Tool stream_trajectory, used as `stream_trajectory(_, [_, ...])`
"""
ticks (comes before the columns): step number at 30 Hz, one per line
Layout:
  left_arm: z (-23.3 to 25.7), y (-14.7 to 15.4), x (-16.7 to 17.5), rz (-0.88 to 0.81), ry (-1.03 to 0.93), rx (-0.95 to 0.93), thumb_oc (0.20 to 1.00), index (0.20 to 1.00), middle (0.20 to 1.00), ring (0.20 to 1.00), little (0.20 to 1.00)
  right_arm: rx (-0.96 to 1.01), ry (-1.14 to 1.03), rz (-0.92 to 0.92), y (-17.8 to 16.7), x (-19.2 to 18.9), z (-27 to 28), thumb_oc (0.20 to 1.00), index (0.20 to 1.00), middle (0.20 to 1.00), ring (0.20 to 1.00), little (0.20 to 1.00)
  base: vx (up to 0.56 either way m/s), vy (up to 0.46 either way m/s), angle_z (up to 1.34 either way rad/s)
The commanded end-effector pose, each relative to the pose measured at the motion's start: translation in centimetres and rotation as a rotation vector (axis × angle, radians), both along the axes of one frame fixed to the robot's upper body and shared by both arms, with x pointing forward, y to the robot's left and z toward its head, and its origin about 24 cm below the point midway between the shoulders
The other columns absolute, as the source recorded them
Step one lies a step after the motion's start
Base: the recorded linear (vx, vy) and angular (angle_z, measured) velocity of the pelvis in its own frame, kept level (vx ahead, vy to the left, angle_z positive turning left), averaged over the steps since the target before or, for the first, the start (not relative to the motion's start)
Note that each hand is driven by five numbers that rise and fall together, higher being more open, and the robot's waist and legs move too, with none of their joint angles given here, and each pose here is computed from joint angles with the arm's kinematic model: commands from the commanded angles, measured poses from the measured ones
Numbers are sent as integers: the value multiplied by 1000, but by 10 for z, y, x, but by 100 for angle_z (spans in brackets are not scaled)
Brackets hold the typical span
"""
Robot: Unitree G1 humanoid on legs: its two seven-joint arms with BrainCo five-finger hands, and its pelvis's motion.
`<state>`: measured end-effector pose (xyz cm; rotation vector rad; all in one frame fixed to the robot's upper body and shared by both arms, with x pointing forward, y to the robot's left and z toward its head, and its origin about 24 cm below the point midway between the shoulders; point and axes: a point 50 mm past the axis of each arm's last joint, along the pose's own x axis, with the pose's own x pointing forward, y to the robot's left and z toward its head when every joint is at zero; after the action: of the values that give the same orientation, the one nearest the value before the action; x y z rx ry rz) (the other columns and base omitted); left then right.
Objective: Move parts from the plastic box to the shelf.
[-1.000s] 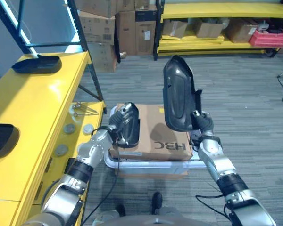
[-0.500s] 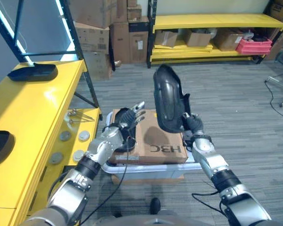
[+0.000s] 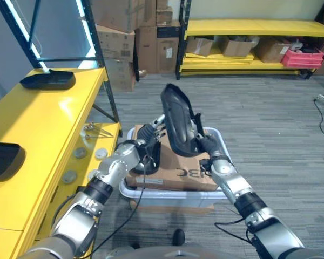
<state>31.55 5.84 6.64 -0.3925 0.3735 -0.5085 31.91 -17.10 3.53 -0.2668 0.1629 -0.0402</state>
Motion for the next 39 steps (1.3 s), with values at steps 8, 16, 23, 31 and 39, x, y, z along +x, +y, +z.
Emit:
stream_trajectory(8, [10,-43,0,-198,-76,124,1000,1000,1000,1000,1000,-40,-181,89,25,31,51,200,200,200,200,200,0,0,0])
stream_trajectory(16, [14,-59,-7,-257,-102,92,1000,1000,1000,1000,1000,-83,-150,159,43,32,46,200,200,200,200,200,0,0,0])
stream_trajectory(23, [9,-58,-8,-294,-170,178,1000,1000,1000,1000,1000,-127,-105,232,51,27,35,200,200,200,200,200,0,0,0])
stream_trajectory(31, [2,-74,-23,-372,-118,156,200,200,200,200,200,-75,-66,260,67,21,22,200,200,200,200,200,0,0,0])
stream_trajectory(39, [6,-79,-22,-360,-121,109,200,200,200,200,200,-20,-60,252,79,21,22,200,200,200,200,200,0,0,0])
